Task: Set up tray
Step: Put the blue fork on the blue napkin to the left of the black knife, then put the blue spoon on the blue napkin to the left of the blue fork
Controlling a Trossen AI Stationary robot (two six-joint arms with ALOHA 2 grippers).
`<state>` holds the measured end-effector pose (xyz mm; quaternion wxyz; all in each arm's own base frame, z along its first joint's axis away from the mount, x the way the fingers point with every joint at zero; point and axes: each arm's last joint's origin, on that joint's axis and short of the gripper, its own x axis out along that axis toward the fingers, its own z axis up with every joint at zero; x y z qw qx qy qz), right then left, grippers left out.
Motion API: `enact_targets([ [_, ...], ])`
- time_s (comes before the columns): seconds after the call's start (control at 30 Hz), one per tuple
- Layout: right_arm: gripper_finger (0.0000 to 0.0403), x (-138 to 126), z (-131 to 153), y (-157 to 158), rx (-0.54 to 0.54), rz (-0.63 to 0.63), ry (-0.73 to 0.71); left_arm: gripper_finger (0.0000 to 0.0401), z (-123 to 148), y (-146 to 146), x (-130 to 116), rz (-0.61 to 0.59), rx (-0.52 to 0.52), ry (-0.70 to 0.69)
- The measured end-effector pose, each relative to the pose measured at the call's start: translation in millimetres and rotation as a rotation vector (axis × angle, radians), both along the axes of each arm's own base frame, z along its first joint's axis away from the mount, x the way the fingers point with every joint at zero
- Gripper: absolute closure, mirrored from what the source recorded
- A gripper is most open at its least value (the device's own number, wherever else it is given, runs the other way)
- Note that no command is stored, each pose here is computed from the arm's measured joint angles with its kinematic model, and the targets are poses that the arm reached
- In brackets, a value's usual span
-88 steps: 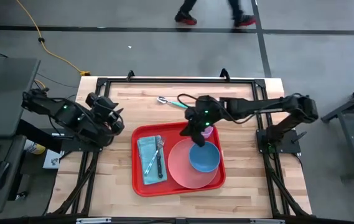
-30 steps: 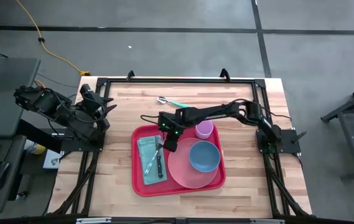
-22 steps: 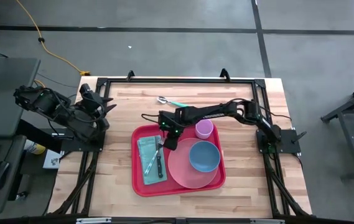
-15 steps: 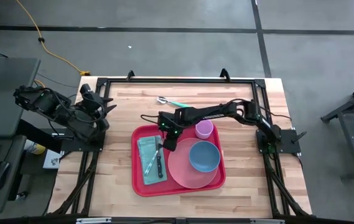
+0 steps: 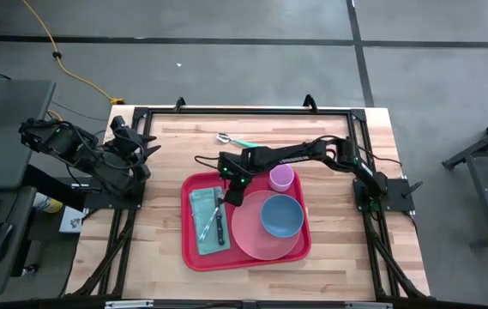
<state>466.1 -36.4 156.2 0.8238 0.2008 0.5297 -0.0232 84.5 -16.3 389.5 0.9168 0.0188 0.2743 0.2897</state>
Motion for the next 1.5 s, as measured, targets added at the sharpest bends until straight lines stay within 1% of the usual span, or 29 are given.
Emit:
enact_targets([
  [0.13,0.0403,-4,-10,0,0.012,-0.006,0.023,0.0245,0,0,0,-0.001,-0.002,-0.001],
  [0.33,0.0403,-5,-16,1,0.039,-0.021,0.003,0.0245,0,0,0,-0.001,-0.001,-0.001],
  [0.67,0.0403,5,-12,1,0.051,-0.034,-0.11,0.0245,0,0,0,-0.001,0.0,0.001],
  [1.0,0.0403,12,-7,2,0.096,-0.042,-0.192,0.0245,0,0,0,-0.001,0.0,0.001],
  [1.2,0.0403,16,-4,2,0.1,-0.043,-0.245,0.0245,0,0,0,-0.001,0.0,0.001],
  [1.33,0.0403,20,1,2,0.11,-0.032,-0.307,0.0245,0,0,0,-0.001,0.0,0.001],
  [1.4,0.0403,23,3,3,0.128,-0.031,-0.345,0.0245,0,0,0,-0.001,0.0,0.001],
  [1.5,0.0403,26,7,5,0.196,-0.01,-0.385,0.0245,0,0,0,-0.001,0.0,0.001],
])
